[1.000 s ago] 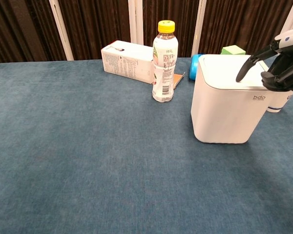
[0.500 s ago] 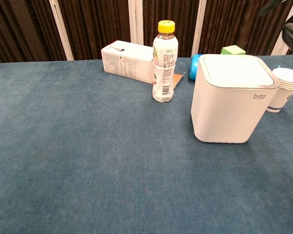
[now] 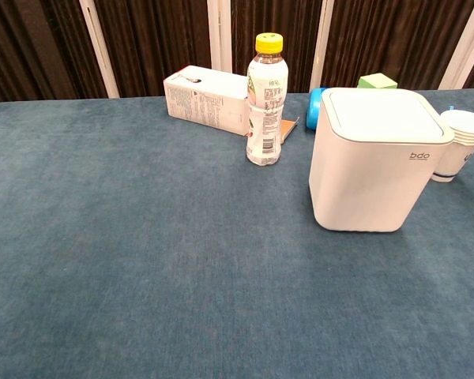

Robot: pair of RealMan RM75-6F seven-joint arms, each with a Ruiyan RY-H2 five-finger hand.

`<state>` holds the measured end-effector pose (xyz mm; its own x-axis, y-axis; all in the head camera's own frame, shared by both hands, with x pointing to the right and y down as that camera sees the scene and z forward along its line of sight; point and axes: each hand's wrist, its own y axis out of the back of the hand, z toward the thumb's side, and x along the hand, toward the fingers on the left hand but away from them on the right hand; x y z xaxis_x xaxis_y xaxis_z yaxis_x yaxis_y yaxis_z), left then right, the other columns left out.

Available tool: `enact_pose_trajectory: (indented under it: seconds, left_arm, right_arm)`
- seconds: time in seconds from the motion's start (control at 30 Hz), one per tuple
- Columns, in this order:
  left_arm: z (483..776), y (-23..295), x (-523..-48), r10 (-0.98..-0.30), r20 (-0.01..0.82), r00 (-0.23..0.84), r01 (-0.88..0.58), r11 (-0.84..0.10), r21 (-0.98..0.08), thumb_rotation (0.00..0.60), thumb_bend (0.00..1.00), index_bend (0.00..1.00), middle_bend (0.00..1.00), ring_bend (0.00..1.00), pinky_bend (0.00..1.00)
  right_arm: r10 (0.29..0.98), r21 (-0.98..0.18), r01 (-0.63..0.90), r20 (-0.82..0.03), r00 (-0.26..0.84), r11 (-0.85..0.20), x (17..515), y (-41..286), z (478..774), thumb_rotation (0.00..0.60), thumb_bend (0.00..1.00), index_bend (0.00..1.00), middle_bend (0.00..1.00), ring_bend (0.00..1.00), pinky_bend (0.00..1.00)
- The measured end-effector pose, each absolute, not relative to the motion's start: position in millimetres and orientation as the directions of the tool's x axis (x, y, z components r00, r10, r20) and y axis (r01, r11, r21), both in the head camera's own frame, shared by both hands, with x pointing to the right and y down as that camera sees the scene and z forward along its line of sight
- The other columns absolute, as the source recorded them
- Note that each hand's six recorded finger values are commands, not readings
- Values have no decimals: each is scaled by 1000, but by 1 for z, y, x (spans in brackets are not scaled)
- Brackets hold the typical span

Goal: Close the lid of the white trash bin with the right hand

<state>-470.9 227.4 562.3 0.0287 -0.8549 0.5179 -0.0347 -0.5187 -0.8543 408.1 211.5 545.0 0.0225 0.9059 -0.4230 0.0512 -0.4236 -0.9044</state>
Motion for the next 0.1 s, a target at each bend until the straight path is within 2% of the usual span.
enact_pose_trajectory:
  seconds: [0.1]
  left_arm:
    - [563,227,-471,-855,519,29,-27,-519,-854,600,0,0,0,0,0]
  right_arm:
    - [915,-915,20,-402,17,-403,420,231,544,600,245,0,0,0,0]
